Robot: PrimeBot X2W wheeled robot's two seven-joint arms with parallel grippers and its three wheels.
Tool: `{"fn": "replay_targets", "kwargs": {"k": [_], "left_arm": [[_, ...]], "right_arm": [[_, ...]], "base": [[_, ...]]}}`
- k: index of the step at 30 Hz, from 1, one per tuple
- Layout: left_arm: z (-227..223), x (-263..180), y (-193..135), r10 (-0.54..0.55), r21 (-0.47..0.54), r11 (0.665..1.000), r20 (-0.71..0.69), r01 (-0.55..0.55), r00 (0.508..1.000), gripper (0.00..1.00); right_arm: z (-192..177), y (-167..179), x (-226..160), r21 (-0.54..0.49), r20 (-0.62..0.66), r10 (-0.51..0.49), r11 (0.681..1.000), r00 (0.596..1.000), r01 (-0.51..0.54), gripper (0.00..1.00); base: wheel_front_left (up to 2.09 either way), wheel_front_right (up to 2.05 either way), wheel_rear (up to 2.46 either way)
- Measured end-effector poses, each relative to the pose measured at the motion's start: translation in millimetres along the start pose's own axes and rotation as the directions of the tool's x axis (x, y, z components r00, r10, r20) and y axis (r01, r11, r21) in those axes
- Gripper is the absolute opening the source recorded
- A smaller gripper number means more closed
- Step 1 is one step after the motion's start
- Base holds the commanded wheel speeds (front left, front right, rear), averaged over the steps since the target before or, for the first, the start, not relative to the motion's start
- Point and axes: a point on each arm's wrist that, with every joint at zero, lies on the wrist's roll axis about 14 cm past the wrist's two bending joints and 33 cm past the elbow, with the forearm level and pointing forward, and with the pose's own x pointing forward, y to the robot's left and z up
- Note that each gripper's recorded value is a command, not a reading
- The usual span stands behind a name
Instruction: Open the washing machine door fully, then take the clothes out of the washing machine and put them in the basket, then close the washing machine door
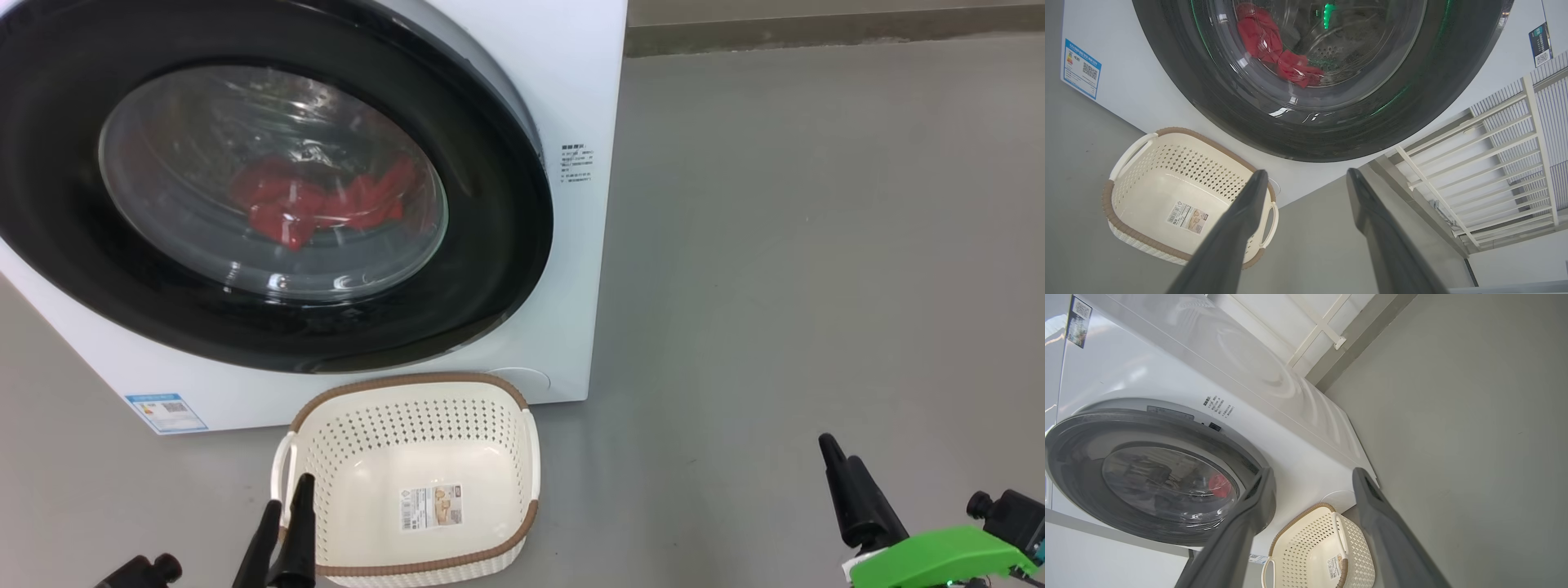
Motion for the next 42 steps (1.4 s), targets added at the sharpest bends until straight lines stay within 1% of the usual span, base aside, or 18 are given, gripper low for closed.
{"fn": "replay_targets", "kwargs": {"k": [11, 20, 31, 42], "left_arm": [[0, -5, 0, 0.000, 0.132, 0.991, 0.016, -0.003, 1.000, 1.00], [2, -5, -4, -0.014, 0.240, 0.971, 0.035, 0.005, 0.999, 1.00], [4, -6, -8, -0.033, 0.377, 0.926, 0.056, 0.009, 0.998, 1.00], [4, -8, -10, -0.054, 0.492, 0.871, 0.070, 0.013, 0.996, 1.00]], "right_arm": [[-2, 1, -2, -0.115, -0.004, 0.014, 0.993, 1.000, -0.014, 1.00], [-3, 4, -1, -0.200, -0.006, 0.030, 0.979, 1.000, -0.031, 1.00], [-8, 4, -3, -0.313, -0.022, 0.049, 0.948, 0.999, -0.053, 1.00], [-8, 5, -5, -0.419, -0.023, 0.066, 0.905, 0.998, -0.069, 1.00]], "base": [[0.00, 0.00, 0.00], [0.00, 0.00, 0.00], [0.00, 0.00, 0.00], [0.00, 0.00, 0.00]]}}
